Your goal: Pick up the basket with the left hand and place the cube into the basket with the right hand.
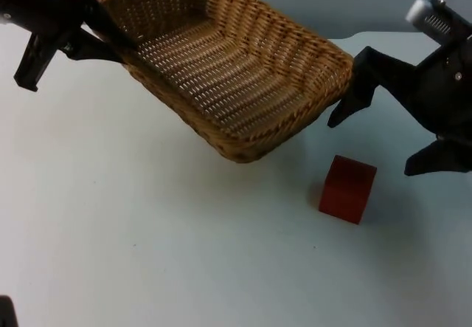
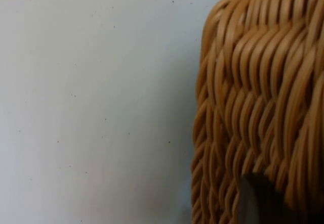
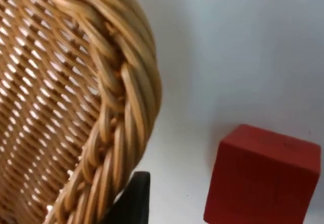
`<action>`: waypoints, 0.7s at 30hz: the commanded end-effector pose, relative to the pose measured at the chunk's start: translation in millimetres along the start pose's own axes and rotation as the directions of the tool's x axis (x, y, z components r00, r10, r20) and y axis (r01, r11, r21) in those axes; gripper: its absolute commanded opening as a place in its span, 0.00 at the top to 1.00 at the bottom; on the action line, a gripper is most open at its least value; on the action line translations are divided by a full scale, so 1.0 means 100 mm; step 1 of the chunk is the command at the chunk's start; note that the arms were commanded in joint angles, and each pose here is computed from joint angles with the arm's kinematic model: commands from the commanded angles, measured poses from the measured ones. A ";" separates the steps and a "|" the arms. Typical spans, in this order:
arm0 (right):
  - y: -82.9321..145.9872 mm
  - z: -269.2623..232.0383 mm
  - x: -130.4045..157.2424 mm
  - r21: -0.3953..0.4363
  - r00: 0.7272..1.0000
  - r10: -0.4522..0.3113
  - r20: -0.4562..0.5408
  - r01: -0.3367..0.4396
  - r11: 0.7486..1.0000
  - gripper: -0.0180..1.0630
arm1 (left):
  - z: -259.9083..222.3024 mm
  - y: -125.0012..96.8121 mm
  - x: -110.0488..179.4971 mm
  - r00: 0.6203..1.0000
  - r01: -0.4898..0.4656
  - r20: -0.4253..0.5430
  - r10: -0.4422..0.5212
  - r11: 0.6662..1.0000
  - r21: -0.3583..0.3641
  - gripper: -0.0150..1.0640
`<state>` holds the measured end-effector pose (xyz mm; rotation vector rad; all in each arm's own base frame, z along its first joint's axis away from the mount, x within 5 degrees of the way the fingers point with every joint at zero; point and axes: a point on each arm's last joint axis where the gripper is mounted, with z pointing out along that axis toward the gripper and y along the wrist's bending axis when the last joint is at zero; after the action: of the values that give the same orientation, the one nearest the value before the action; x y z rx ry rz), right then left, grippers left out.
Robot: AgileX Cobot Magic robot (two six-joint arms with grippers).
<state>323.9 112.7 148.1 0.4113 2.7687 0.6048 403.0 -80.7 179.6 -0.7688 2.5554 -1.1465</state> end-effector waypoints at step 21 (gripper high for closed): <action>-0.13 0.25 0.31 0.035 0.996 -0.007 0.088 0.004 0.999 0.01 | -0.04 -0.11 0.05 1.000 -0.010 -0.025 0.010 0.999 0.035 0.99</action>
<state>300.2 119.8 116.2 0.4357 2.7054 0.5313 401.3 -82.6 179.6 -0.7475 2.5738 -1.1561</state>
